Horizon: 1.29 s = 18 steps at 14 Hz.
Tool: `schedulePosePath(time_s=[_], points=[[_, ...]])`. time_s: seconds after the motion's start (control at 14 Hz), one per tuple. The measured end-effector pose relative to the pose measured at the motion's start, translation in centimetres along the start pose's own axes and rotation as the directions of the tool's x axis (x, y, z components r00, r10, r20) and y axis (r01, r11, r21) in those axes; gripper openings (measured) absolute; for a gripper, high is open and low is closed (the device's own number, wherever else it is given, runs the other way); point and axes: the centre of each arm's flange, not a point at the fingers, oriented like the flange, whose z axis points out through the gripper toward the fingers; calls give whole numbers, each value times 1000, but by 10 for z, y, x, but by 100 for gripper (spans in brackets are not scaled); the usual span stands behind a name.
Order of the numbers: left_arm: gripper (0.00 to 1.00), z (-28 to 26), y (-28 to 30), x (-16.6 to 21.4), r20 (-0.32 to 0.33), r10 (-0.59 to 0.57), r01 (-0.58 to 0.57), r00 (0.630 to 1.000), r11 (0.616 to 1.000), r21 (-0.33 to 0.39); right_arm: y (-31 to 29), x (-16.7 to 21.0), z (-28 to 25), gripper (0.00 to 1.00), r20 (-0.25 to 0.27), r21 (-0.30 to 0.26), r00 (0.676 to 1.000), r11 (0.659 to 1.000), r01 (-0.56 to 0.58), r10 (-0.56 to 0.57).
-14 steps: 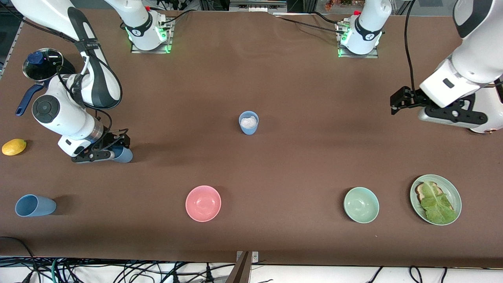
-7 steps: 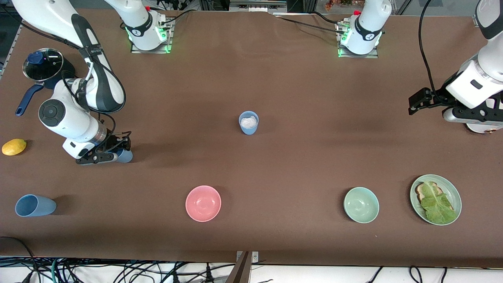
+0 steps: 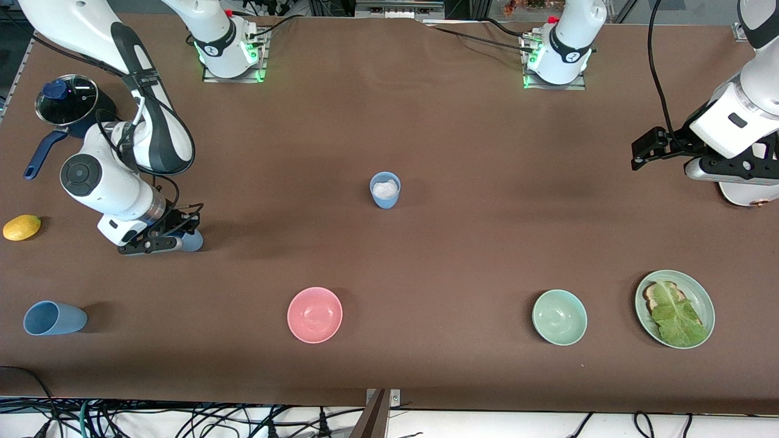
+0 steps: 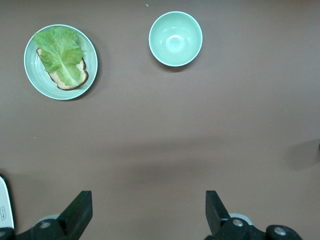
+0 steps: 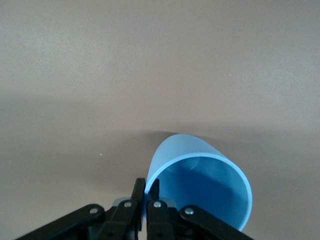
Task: Stack blue cups with both arms
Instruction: 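Carry the held blue cup with the right gripper over the middle cup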
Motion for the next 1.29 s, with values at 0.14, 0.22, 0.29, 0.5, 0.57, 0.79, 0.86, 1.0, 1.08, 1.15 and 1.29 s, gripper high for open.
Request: schedulePosePath(time_s=[0.14,0.22,0.29,0.5,0.57,0.79,0.86,1.0,1.08,1.15,1.29], points=[[100,-5,0,-2,-7,0,0,1000,1000,0,0,0,-1,4,-1,0,1000,1000,0,0],[100,-6,0,-4,-3,-1,1,1000,1000,0,-1,1,-3,4,-5,0,1000,1000,1,-1],[100,-4,0,-6,14,-2,2,1000,1000,0,-3,3,-7,4,-11,0,1000,1000,5,-5],[100,-1,-6,-10,51,-12,12,999,1000,0,-22,10,-44,4,9,12,999,999,33,-33],[100,-1,-8,-10,51,-16,16,999,1000,0,-32,13,-63,4,28,18,999,999,36,-37],[100,0,-8,-10,53,-17,17,998,1000,0,-72,23,-122,4,65,24,998,999,24,-25],[100,0,-7,-10,53,-15,15,998,1000,0,-90,24,-135,4,74,18,997,1000,13,-15],[100,0,-8,-10,53,-16,16,998,1000,0,-136,25,-157,4,93,4,995,1000,-17,16],[100,0,-9,-10,53,-18,18,998,1000,0,-161,23,-168,4,98,-2,995,1000,-31,31],[100,0,-9,-10,53,-19,19,998,1000,0,-188,21,-179,4,98,-8,994,999,-43,44],[100,0,-8,-10,54,-17,17,998,1000,0,-241,11,-194,4,90,-17,993,997,-71,73]])
